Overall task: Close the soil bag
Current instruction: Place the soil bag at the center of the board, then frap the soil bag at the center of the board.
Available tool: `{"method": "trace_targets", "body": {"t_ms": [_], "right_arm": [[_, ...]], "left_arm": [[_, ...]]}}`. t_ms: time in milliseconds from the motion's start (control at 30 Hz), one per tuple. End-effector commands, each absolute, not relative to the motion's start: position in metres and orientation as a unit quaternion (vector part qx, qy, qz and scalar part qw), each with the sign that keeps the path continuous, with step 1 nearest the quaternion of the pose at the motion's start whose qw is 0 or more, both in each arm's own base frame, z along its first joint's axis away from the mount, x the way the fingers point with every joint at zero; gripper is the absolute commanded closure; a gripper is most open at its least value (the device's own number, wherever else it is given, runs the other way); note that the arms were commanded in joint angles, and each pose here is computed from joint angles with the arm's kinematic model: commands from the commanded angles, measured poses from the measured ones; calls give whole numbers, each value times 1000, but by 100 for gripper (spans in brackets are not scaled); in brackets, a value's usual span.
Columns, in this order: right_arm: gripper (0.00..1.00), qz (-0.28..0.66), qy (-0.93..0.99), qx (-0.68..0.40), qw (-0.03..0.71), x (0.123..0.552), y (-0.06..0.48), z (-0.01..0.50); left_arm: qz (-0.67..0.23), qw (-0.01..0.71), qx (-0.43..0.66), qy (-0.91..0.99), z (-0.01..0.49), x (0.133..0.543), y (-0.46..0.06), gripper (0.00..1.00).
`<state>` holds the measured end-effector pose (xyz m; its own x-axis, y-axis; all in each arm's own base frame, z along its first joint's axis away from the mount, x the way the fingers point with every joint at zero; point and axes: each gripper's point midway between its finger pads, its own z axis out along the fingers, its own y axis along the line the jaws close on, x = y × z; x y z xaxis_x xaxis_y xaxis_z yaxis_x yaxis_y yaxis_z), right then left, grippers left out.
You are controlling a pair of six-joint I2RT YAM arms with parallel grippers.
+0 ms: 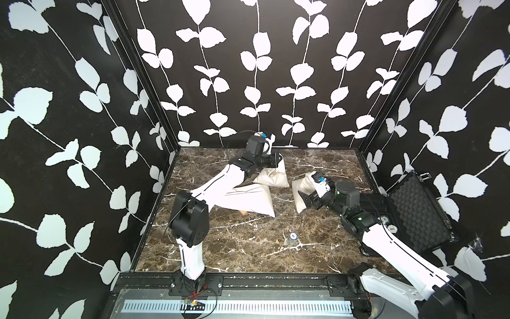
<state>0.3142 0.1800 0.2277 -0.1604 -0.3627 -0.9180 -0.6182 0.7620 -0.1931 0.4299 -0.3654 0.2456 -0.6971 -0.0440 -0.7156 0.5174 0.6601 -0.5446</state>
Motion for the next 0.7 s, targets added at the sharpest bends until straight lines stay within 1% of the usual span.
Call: {"method": "trace_targets", "body": {"t_ms": [0,133,333,600,667], "right_arm": [[2,108,765,-335,539,318,181,206],[2,125,750,-379,528,322,201,185],[4,169,716,-399,548,339,235,185],[11,192,698,-396,565,373,263,186],[15,193,694,-391,573,380,266,186]], "left_arm": [[-439,375,143,804,267,423,-382,100],[-447,363,142,805,259,417,-387,100],[-460,357,140,801,262,410,-389,100],[-459,360,145,799,269,404,-386,100],[-462,362,147,796,272,403,-386,100]]}}
